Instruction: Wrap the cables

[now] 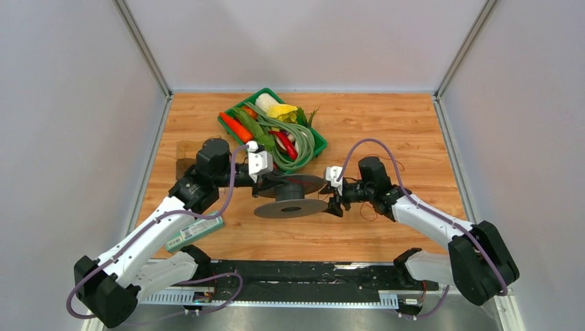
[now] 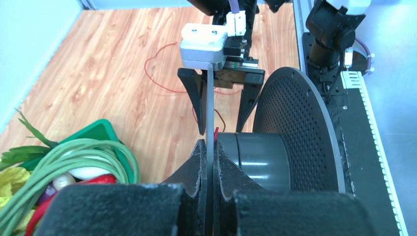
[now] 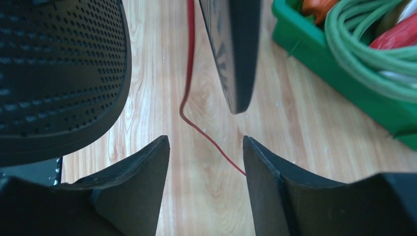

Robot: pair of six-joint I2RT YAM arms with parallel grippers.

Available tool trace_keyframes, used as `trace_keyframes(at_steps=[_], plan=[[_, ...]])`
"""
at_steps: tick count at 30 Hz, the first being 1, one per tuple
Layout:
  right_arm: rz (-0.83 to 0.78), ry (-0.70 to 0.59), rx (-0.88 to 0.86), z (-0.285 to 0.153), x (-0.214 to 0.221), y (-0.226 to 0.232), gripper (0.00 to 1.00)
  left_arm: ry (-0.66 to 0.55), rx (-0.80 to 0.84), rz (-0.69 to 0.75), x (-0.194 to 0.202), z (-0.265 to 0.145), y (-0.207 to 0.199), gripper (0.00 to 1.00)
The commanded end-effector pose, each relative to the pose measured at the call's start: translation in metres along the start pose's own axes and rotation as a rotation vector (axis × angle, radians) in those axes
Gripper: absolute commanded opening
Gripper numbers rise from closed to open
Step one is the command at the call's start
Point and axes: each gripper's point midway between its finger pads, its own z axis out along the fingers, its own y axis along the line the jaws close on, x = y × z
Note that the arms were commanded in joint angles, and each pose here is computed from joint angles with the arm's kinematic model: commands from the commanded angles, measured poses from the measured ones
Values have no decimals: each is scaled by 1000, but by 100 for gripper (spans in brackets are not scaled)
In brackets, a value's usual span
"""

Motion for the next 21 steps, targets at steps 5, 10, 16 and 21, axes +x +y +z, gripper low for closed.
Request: trace_keyframes(at_steps=[5,10,16,21], plan=[[-65,-162,41,5,-51,-24,66,-161,6,85,-78,-14,-3,0],[-22,-188,16,10,-54,-23,56,-179,-17,72,-89,-19,2,0],[-8,-148,65,12,-39,-30,73,-196,-21,71,-102,-24,5,0],[-50,-100,93,-5,-35,-44,75,-182,-7,85,-101,-28,1,0]])
